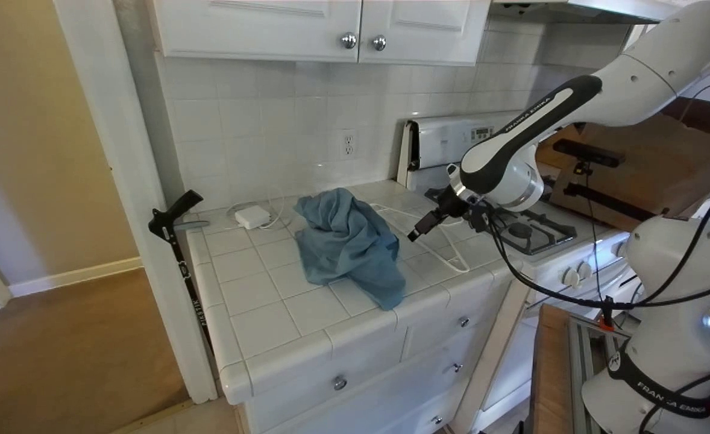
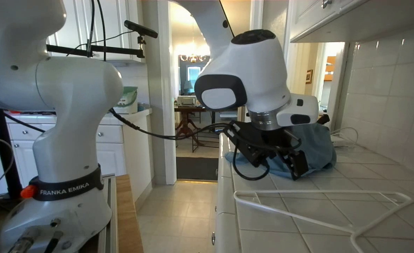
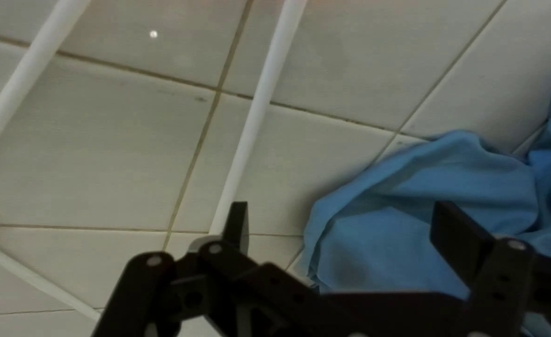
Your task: Put the blue object on the coat hanger
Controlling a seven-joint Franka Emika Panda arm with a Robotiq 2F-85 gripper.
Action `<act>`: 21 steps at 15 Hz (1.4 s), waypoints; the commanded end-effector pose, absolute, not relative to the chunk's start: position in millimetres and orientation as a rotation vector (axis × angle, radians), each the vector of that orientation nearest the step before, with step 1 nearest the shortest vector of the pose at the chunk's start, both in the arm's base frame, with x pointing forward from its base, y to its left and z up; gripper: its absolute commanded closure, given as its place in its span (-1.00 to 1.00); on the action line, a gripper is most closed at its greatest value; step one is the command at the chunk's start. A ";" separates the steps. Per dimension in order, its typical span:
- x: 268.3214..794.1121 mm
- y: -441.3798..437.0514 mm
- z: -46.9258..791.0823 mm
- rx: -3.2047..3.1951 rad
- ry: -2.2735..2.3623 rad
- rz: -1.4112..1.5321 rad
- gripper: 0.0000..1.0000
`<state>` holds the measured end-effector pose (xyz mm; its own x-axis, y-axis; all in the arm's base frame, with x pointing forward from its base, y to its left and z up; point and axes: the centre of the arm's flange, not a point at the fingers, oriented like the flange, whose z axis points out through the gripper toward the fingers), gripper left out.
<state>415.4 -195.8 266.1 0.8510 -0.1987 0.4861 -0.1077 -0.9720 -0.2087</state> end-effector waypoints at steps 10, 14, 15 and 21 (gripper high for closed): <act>444.1 -201.5 242.0 -2.771 0.080 -0.905 -1.00; 444.9 -199.9 236.7 -2.762 0.042 -0.899 -1.00; 445.6 -199.5 236.4 -2.762 0.034 -0.899 -1.00; 448.2 -199.4 233.0 -2.760 0.020 -0.894 -1.00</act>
